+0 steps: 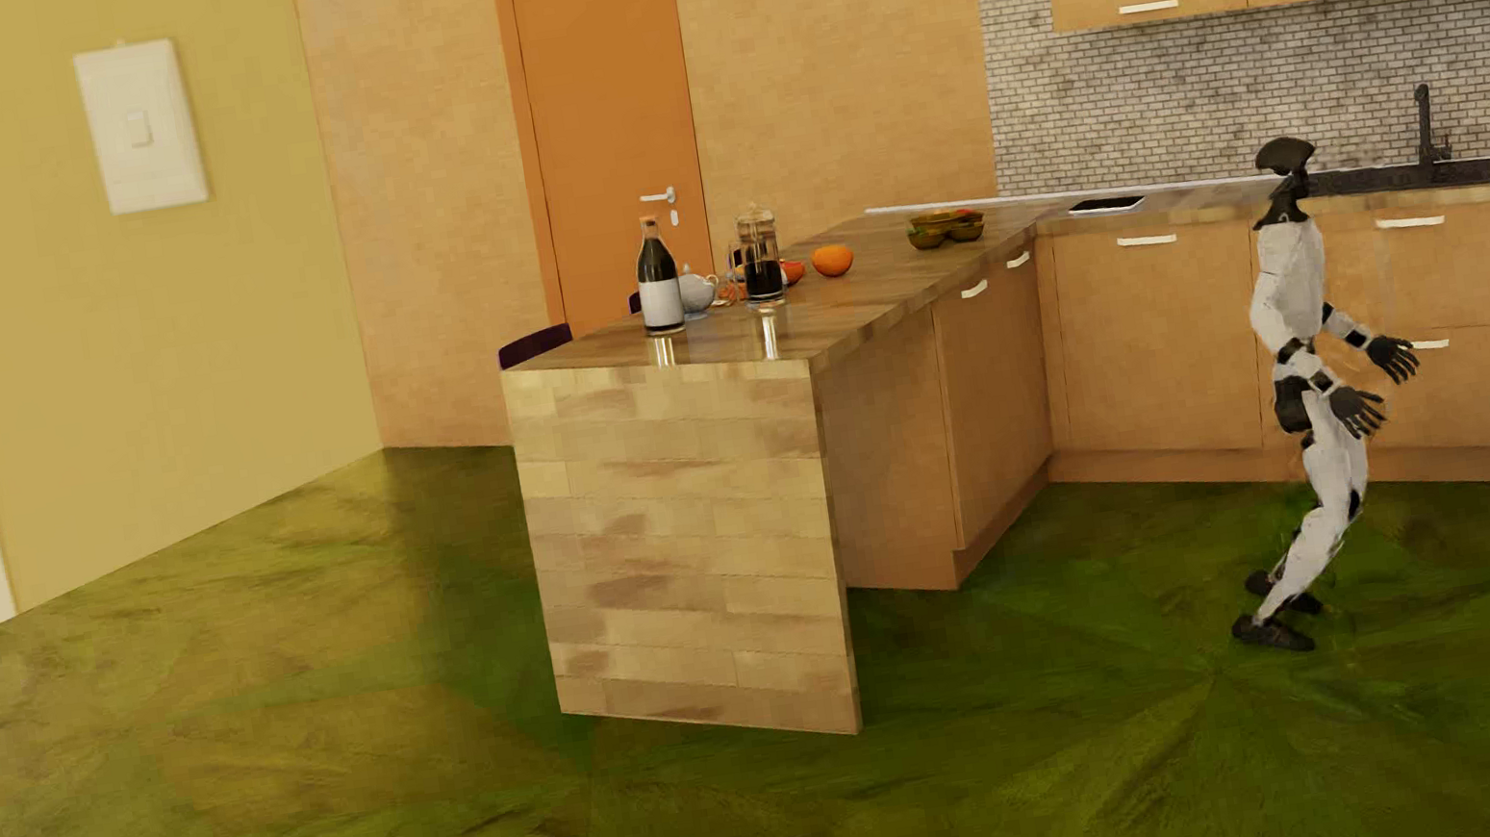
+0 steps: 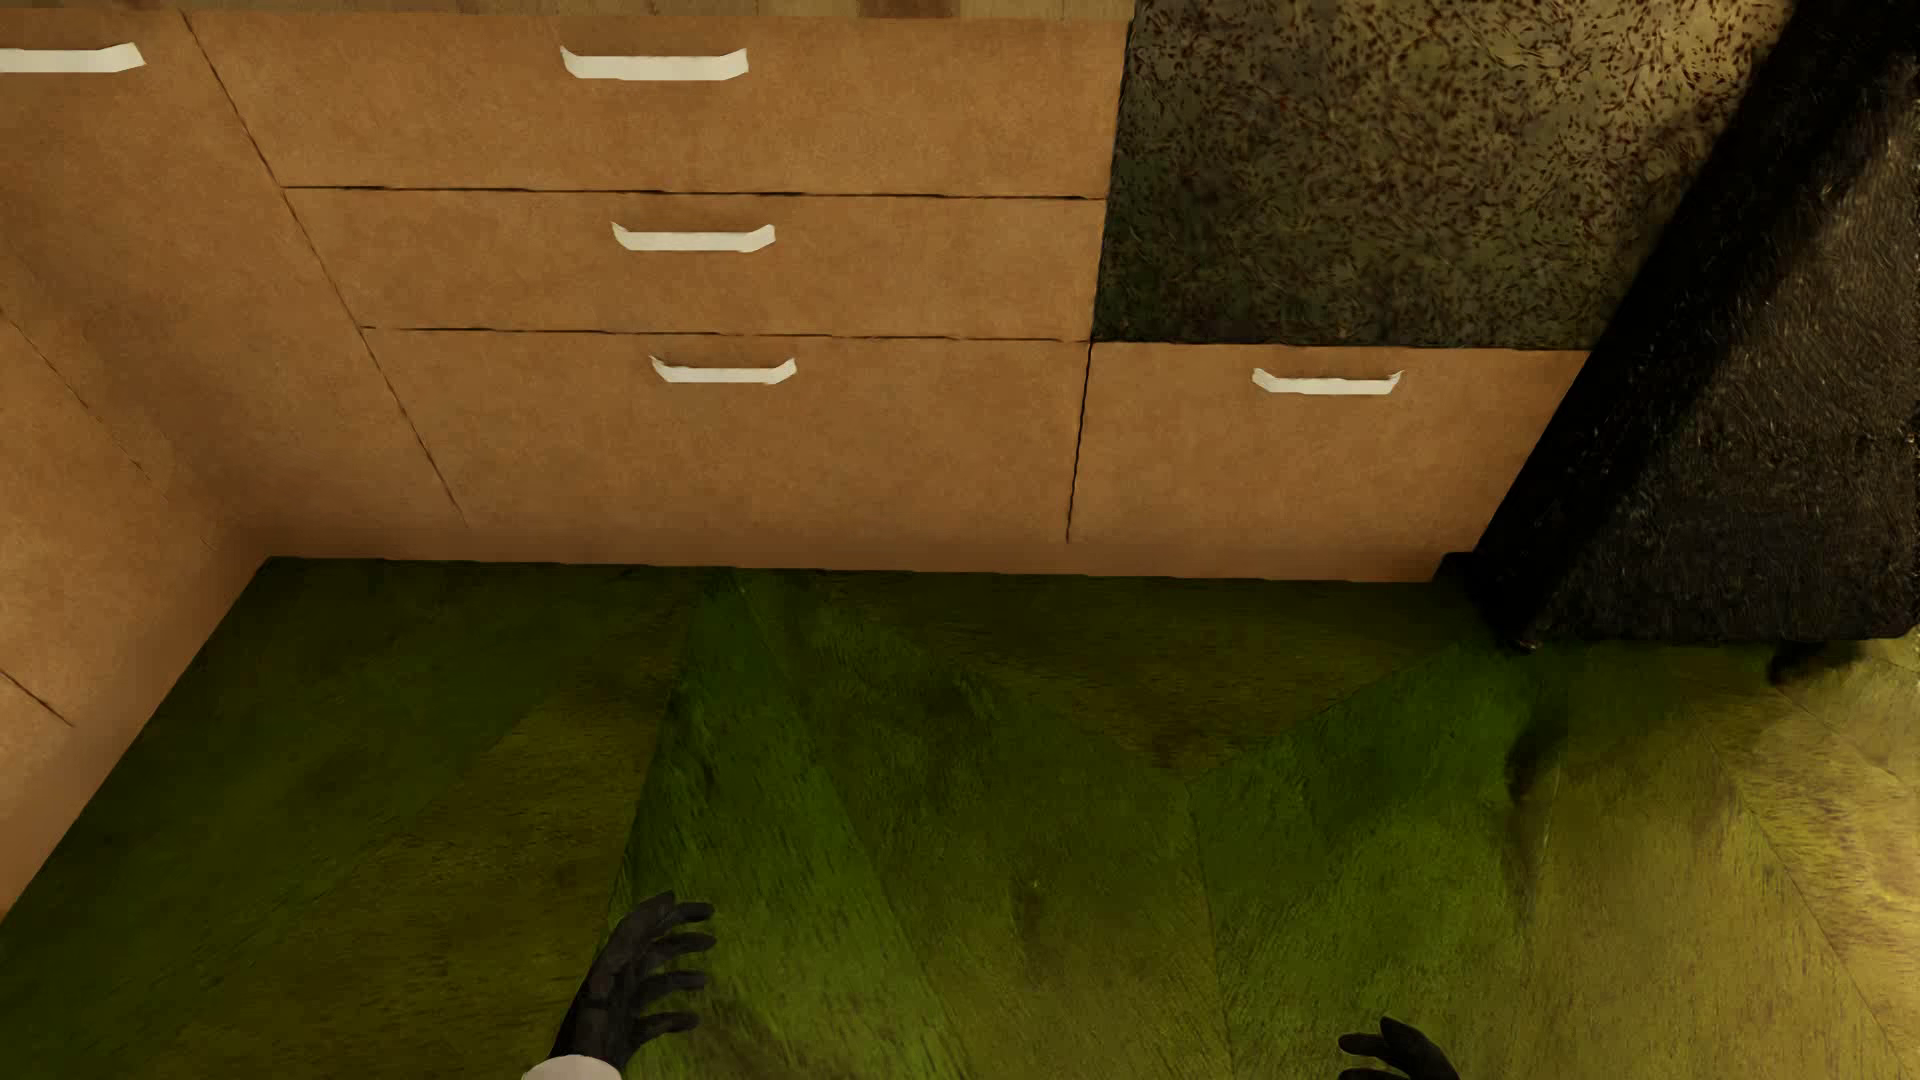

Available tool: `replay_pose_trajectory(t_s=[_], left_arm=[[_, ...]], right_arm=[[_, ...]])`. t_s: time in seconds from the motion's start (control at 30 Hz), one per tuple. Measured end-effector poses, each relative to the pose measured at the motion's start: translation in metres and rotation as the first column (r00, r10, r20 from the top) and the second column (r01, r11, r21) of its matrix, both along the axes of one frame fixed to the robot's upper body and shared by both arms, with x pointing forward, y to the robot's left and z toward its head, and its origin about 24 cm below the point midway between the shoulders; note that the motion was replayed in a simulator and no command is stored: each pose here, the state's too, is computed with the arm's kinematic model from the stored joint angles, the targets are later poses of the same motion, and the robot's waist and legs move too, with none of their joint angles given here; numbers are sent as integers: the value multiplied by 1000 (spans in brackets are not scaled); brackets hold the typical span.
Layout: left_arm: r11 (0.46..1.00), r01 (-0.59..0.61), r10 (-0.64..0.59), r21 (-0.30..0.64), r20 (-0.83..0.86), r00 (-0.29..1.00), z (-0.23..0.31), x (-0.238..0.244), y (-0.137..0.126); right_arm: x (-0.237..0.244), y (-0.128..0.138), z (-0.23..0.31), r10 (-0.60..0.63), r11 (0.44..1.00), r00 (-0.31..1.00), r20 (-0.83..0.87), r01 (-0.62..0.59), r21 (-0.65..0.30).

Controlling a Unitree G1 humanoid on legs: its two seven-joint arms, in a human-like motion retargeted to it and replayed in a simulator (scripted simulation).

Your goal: Turn back

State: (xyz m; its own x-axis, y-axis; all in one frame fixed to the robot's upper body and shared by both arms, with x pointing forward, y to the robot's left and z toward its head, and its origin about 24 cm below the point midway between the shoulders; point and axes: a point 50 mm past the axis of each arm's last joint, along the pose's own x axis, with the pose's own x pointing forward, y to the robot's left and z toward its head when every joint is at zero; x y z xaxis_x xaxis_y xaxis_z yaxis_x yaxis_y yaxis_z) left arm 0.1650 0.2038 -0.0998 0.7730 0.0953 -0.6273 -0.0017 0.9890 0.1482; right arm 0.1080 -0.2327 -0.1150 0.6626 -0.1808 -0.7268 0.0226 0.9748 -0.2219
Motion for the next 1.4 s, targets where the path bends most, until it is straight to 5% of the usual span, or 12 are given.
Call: replay_pose_trajectory(t_s=[0.07, 0.17, 0.27, 0.43, 0.57, 0.77, 0.9, 1.0, 1.1, 1.4], left_arm=[[998, 28, -31, -54, -43, 999, -8, -5, -14], [996, -84, 69, -43, -266, 961, -36, -61, -9], [984, -148, 117, -96, -278, 953, -34, -56, -21], [999, -33, 27, -10, -383, 924, -45, -91, -1], [997, -71, 61, -25, -278, 959, -35, -60, -5], [998, -30, 10, -47, -367, 930, -43, -84, 5], [992, -125, 119, 5, -351, 929, -41, -83, 0], [994, -105, 100, 4, -370, 924, -41, -68, -3], [998, -60, 47, -25, -355, 934, -38, -63, 1], [989, -137, 109, -56, -358, 927, -44, -88, -8]], right_arm=[[4, 5, 0, 31, 999, 999, -21, -30, 24], [9, 29, -12, 57, 992, 993, -99, -45, 115], [5, 7, -12, 15, 999, 996, -90, -11, 41], [55, 53, 4, 71, 997, 994, 80, -72, 10], [22, 11, -2, 30, 998, 999, -13, -31, -48], [57, 53, 8, 95, 992, 991, 96, -102, 73], [20, 12, -3, 124, 992, 992, -20, -124, -10], [40, 37, 5, 113, 994, 992, 57, -113, 7], [35, 35, 3, 65, 998, 996, 59, -67, 20], [40, 50, 3, 187, 974, 981, 44, -191, 125]])
